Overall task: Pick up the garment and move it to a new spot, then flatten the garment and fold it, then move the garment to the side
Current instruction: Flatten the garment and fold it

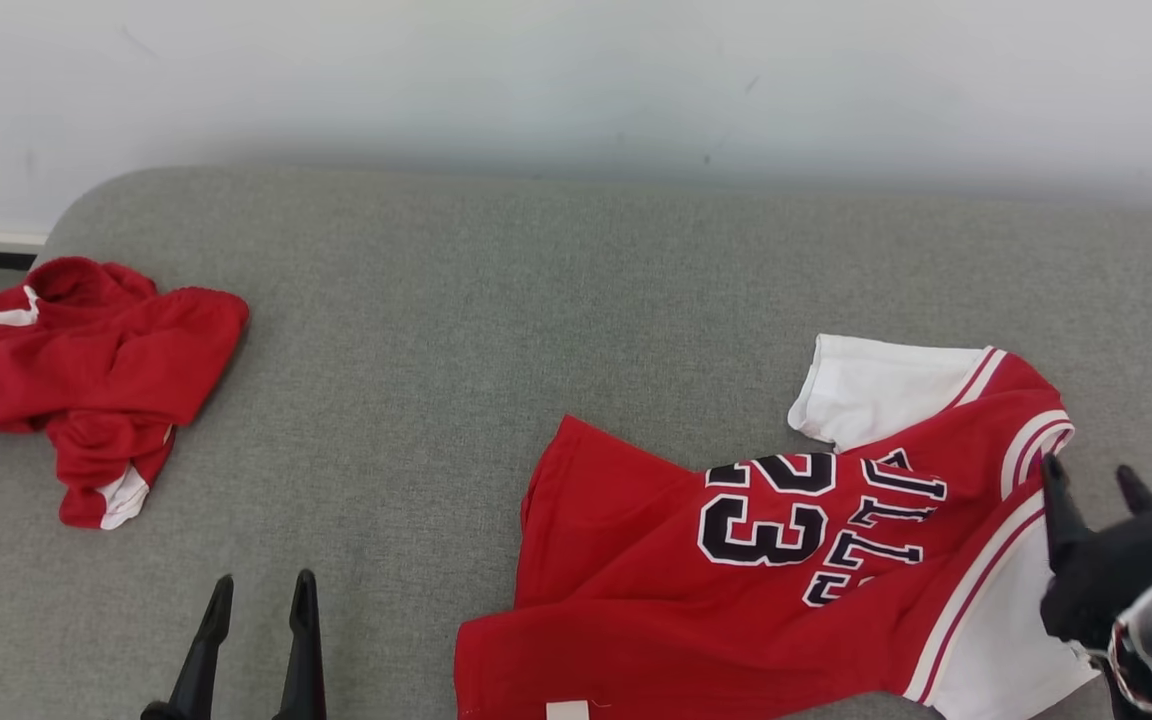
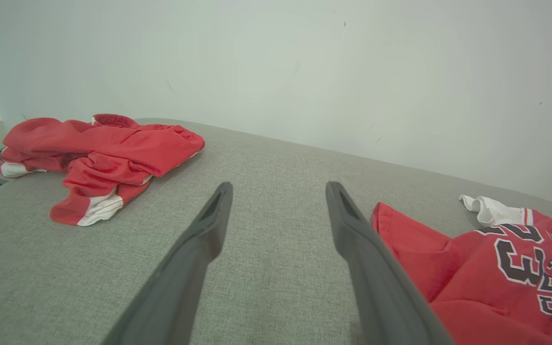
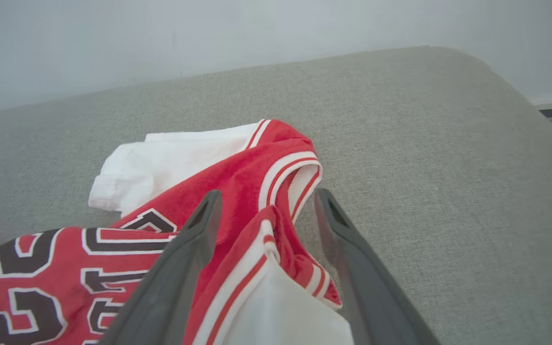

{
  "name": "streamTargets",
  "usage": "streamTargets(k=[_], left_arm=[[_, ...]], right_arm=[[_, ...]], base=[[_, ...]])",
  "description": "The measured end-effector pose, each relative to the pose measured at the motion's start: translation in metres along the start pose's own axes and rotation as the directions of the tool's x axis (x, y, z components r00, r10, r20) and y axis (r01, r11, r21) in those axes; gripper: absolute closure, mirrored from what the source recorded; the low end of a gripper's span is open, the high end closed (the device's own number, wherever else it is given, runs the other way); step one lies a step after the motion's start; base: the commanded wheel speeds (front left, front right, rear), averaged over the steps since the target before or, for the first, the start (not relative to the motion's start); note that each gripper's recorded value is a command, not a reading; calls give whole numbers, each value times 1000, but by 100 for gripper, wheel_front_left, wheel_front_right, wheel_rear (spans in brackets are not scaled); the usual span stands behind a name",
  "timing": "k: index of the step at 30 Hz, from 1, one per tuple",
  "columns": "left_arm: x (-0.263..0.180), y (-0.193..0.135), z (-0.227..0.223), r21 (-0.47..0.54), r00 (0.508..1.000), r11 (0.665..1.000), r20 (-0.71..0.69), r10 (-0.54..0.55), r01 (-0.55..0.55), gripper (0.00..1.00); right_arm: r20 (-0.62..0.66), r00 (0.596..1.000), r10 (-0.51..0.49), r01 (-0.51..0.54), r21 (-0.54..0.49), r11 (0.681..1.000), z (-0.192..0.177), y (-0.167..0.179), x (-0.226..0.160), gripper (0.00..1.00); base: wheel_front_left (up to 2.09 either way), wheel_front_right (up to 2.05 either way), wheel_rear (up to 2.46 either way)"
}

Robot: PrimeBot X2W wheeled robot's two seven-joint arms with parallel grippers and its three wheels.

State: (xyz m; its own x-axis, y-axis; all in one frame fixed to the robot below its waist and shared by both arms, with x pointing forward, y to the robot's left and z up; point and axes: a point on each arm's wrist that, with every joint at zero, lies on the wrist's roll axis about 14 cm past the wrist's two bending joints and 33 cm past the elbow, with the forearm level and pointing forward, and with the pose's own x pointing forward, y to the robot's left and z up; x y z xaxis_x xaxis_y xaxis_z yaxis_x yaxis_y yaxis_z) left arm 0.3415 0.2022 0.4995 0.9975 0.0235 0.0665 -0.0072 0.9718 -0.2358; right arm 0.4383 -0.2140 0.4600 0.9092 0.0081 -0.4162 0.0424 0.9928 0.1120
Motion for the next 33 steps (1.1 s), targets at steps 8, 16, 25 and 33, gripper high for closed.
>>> streamTargets(k=[8,16,25,33], left_arm=[[-10,1,2,-2,1000,1000,5,4,-4,0],[-21,-2,-3,-4,1000,1000,-9,-4,4,0],[-35,2,-1,-1,1000,1000,-1,8,-8,0],[-44,7,-6,7,1000,1000,-16,23,-23,0]], right_arm=[[320,945,62,-33,-93,995,29,12,-52,0],[403,906,126,-92,-103,990,-1,24,-91,0],[386,907,167,-142,-93,985,-34,38,-114,0],[366,913,181,-159,-89,983,-44,44,-116,0]], base=[[0,0,0],[0,0,0],[0,0,0],[0,0,0]])
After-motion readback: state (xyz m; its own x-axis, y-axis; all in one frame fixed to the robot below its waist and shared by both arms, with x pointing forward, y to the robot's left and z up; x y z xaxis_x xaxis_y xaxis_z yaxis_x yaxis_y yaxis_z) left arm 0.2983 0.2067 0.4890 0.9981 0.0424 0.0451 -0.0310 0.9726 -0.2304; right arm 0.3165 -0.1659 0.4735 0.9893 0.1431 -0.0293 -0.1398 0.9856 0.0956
